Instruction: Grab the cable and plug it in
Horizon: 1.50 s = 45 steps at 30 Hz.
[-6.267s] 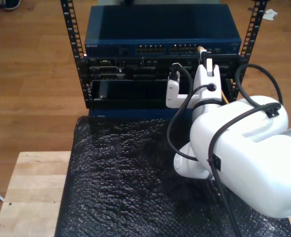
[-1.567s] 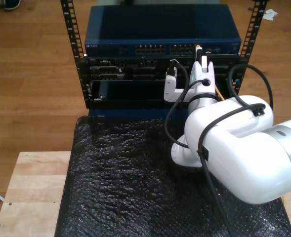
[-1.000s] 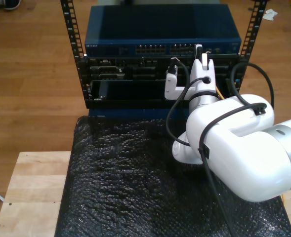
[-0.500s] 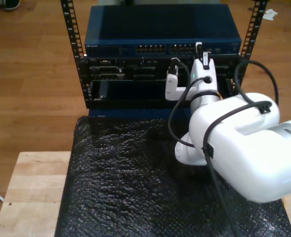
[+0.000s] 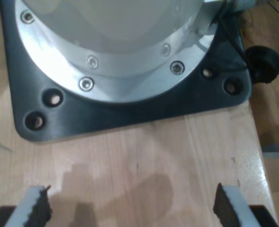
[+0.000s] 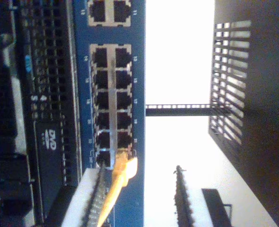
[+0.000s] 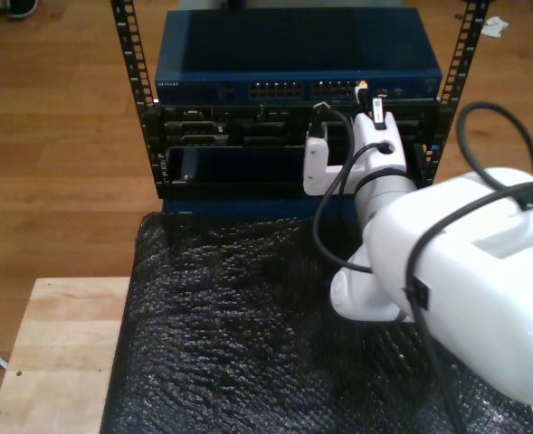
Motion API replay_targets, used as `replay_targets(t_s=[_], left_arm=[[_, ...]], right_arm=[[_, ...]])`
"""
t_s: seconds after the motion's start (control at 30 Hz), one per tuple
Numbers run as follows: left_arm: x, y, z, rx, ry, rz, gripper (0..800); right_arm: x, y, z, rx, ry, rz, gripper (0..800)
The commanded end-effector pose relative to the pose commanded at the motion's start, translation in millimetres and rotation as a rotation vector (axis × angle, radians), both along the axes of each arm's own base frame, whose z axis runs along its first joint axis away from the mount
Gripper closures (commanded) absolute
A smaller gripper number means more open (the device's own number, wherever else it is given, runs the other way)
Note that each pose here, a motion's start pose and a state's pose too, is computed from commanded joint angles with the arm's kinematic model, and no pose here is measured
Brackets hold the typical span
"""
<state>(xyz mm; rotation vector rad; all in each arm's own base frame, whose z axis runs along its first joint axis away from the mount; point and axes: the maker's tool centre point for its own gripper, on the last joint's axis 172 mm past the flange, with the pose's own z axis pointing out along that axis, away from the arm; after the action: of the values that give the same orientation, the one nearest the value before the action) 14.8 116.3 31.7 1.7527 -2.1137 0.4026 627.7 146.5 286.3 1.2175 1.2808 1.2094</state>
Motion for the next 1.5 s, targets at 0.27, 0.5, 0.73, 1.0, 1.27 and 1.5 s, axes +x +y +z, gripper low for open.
replay_targets(t_s=[0.27, 0.5, 0.73, 1.0, 1.27, 1.5], left_arm=[[0, 0, 0, -0.002, 0.0, 0.002, 0], [0, -1, 0, -0.002, 0.0, 0.002, 0], [0, 0, 0, 0.0, 0.0, 0.002, 0], [0, 0, 0, 0.0, 0.0, 0.002, 0], [0, 0, 0, 0.0, 0.0, 0.002, 0], [0, 0, 0, 0.0, 0.0, 0.002, 0]], right_arm=[[-18, 4, 2, 0.004, 0.177, 0.067, 220], [-29, -25, 8, 0.028, 0.316, 0.061, 130], [-37, -77, -1, -0.03, 0.47, 0.046, 69], [-61, -164, -34, -0.058, 0.692, -0.016, 67], [-98, -260, -54, -0.027, 0.88, -0.086, 68], [-149, -324, -62, 0.015, 1.006, -0.123, 38]])
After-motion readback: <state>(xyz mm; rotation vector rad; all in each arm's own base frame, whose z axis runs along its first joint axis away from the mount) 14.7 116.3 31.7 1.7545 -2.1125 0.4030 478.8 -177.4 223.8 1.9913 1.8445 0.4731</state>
